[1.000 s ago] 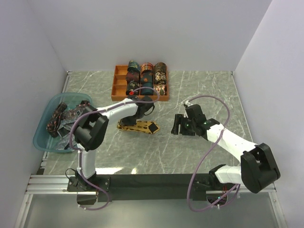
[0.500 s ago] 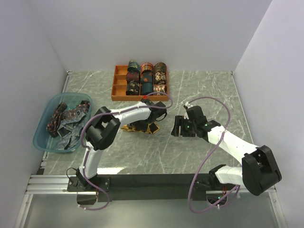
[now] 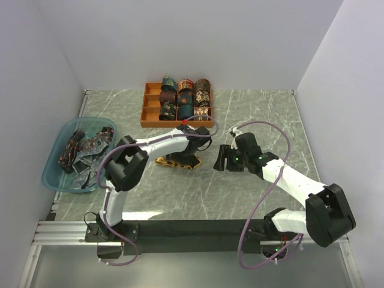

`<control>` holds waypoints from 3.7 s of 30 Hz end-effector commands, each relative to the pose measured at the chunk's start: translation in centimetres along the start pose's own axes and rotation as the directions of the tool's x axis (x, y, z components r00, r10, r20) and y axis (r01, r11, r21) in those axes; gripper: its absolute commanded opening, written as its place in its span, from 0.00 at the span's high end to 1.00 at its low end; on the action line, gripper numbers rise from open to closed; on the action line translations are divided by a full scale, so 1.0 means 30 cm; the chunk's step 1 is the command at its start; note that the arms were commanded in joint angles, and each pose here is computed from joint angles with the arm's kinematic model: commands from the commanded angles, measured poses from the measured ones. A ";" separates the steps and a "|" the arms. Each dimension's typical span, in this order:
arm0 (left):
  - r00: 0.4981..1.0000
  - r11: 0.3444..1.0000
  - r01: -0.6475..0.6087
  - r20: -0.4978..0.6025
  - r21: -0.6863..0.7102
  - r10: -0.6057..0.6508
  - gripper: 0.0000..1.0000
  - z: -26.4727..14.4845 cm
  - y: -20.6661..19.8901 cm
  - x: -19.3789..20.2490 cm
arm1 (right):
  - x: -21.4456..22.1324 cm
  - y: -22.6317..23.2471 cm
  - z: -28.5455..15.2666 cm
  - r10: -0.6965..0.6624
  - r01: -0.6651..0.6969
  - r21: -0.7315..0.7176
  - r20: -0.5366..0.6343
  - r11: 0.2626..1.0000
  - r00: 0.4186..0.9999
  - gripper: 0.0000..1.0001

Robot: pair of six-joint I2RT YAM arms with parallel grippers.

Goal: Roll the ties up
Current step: Roll the tie

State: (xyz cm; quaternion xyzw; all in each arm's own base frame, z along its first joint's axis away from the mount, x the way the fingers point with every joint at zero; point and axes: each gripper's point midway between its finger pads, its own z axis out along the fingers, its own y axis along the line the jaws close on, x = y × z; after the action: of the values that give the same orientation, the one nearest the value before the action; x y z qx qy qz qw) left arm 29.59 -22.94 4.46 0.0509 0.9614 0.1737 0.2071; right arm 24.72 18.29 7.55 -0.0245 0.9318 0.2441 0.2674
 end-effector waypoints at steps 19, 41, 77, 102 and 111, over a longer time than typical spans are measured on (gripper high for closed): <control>0.909 0.700 0.243 0.093 0.671 -0.405 0.01 -0.203 0.226 -0.186 | -0.134 0.199 0.003 -0.110 0.120 -0.184 0.060 0.976 0.992 0.30; 0.945 0.612 0.190 0.028 0.768 -0.327 0.10 0.057 0.271 -0.127 | -0.108 0.304 0.056 -0.194 0.196 -0.258 0.033 0.946 0.980 0.30; 0.977 0.661 0.175 -0.044 0.730 -0.210 0.58 0.064 0.088 -0.053 | -0.045 0.262 0.071 -0.201 0.196 -0.251 0.004 0.948 0.980 0.30; 0.976 0.977 0.141 0.142 0.160 -0.164 0.66 -0.017 0.302 -0.092 | 0.000 0.131 0.017 -0.233 0.233 -0.086 0.014 0.969 0.972 0.30; 0.989 0.998 0.023 0.146 -0.058 -0.015 0.66 0.007 0.252 -0.091 | 0.016 0.112 0.003 -0.243 0.243 -0.078 0.018 0.967 0.970 0.30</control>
State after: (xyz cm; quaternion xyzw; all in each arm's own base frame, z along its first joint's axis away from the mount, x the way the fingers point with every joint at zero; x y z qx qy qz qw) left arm 32.06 -17.09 7.23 0.0495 0.9525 0.1312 0.2703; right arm 23.72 21.71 8.13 -0.1403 0.9161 0.2526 0.2779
